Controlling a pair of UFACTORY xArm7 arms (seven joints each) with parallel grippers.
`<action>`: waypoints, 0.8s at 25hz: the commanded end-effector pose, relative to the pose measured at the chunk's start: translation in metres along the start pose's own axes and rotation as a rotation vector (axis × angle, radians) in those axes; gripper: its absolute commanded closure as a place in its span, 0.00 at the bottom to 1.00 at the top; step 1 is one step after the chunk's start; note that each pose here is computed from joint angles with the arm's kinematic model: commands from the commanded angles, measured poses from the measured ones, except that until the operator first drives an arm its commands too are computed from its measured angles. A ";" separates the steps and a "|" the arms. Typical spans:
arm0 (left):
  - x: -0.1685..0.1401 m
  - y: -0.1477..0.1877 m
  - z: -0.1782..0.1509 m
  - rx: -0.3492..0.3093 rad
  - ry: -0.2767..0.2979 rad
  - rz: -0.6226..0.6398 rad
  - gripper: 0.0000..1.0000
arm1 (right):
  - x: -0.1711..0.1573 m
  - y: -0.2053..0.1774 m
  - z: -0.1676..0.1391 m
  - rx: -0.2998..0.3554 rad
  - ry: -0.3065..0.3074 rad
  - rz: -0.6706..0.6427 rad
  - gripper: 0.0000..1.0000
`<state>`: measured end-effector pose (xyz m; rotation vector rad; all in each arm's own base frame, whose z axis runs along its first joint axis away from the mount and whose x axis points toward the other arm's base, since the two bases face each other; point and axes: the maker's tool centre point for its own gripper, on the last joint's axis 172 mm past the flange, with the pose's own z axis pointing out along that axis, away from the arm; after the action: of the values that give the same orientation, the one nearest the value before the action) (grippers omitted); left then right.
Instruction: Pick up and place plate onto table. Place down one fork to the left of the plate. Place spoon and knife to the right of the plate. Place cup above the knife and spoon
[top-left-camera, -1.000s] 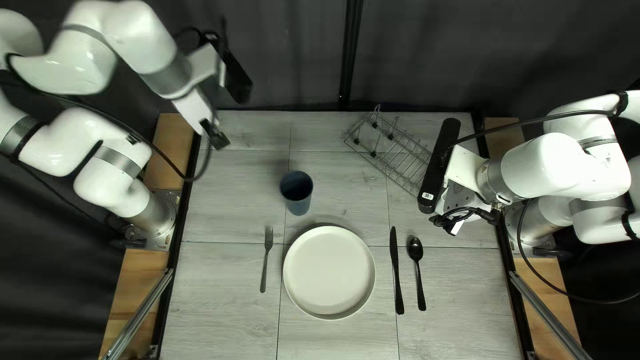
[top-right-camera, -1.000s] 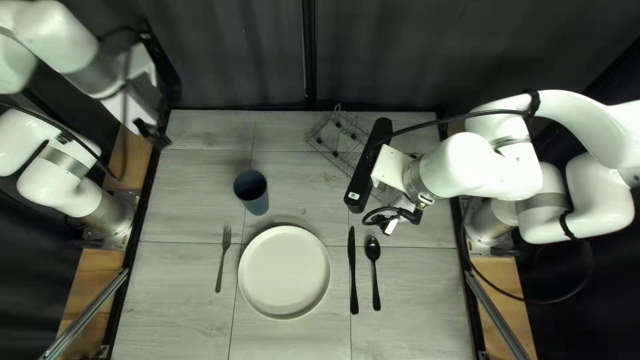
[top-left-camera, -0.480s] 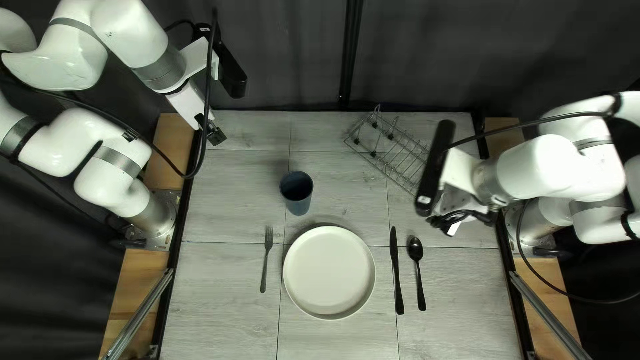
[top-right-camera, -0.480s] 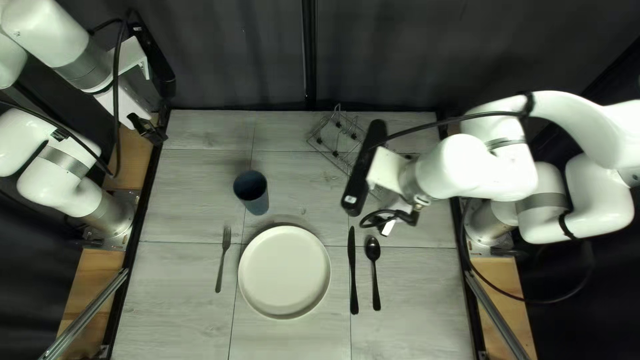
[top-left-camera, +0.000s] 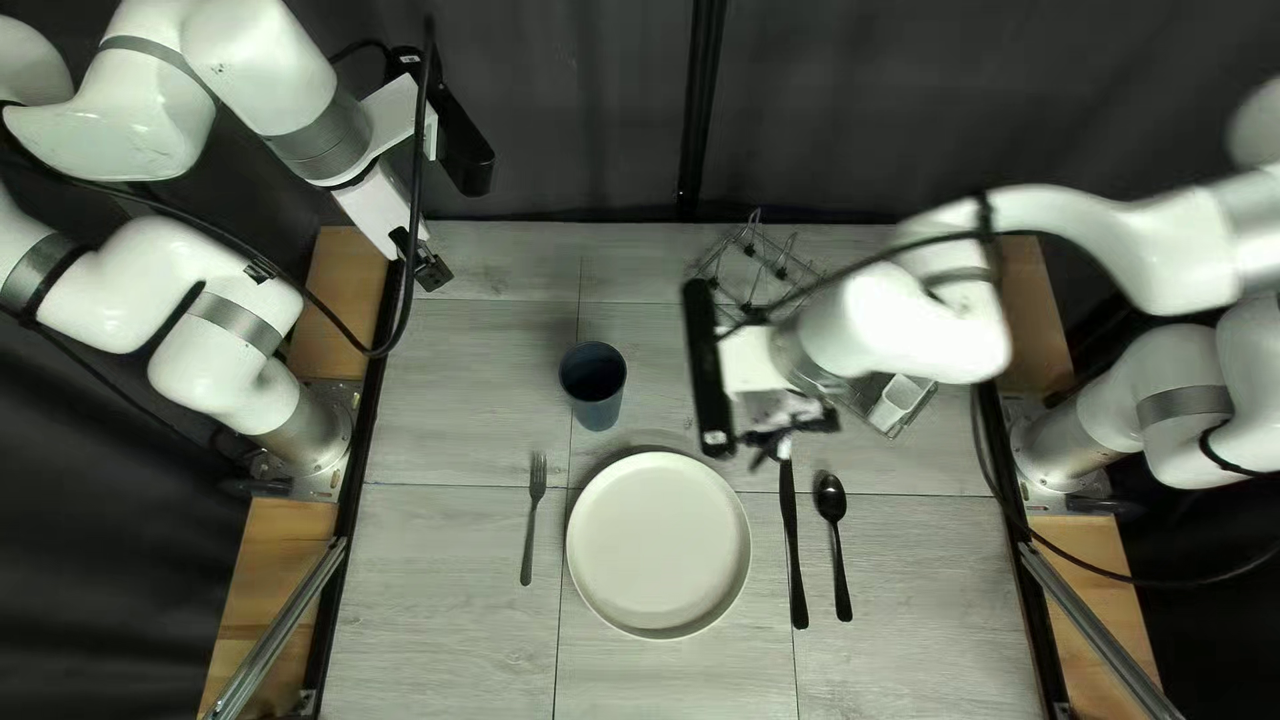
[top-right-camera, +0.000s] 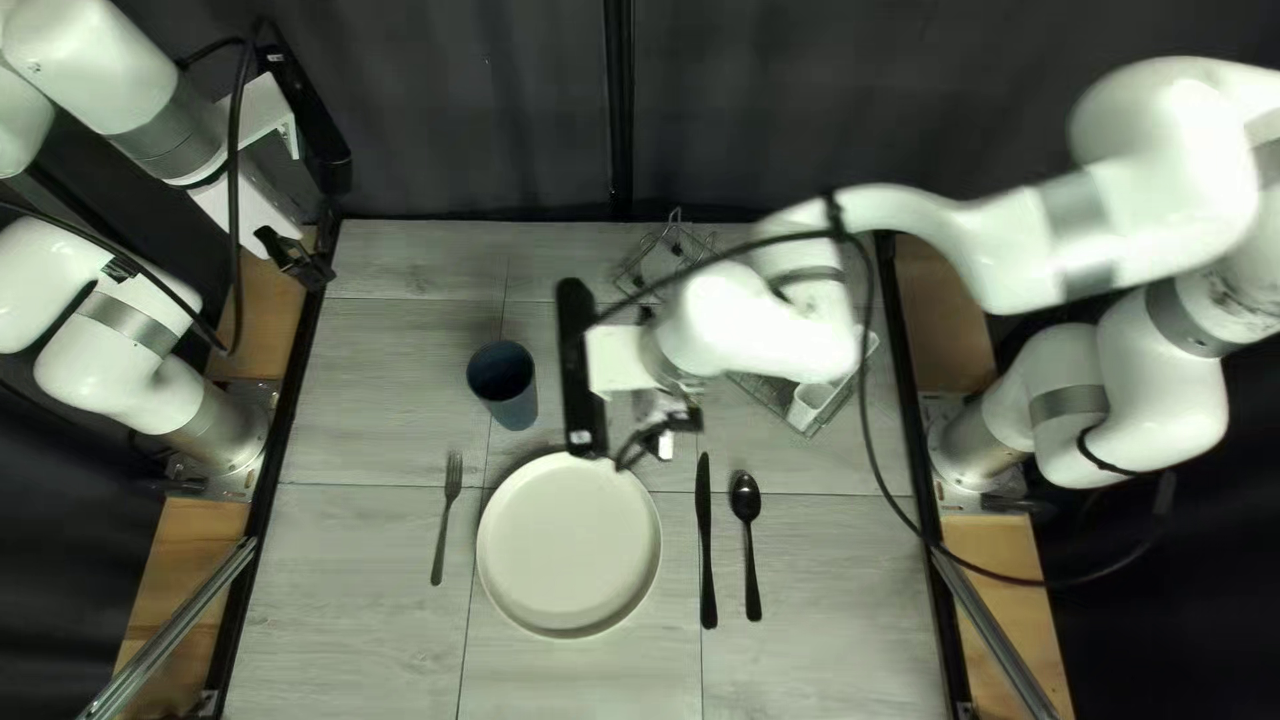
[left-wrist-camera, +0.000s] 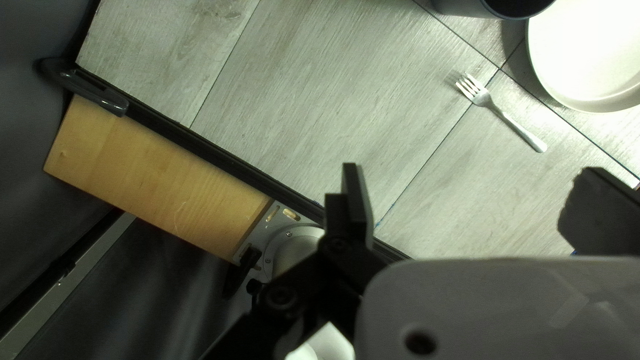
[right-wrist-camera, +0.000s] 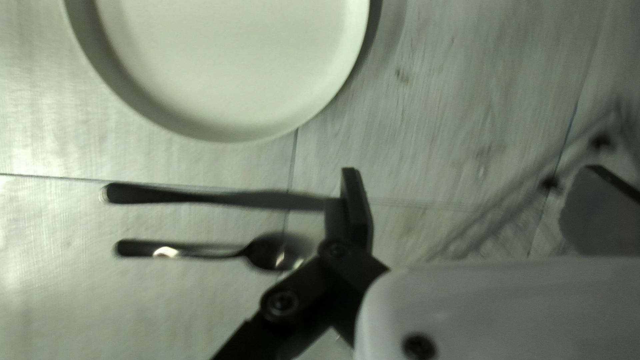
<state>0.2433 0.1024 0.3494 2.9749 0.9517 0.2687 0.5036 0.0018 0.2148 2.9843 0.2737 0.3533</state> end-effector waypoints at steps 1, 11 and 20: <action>0.000 0.000 0.000 0.000 0.000 0.000 0.00 | 0.000 0.003 0.017 0.006 0.004 -0.044 0.00; 0.000 0.000 0.000 0.000 0.000 0.000 0.00 | 0.056 0.032 0.063 0.042 0.010 -0.247 0.00; 0.000 0.000 0.000 0.000 0.000 0.000 0.00 | 0.102 0.028 0.092 0.034 0.033 -0.356 0.00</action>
<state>0.2433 0.1024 0.3494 2.9749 0.9517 0.2686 0.6161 -0.0187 0.1583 2.8983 0.7679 0.3498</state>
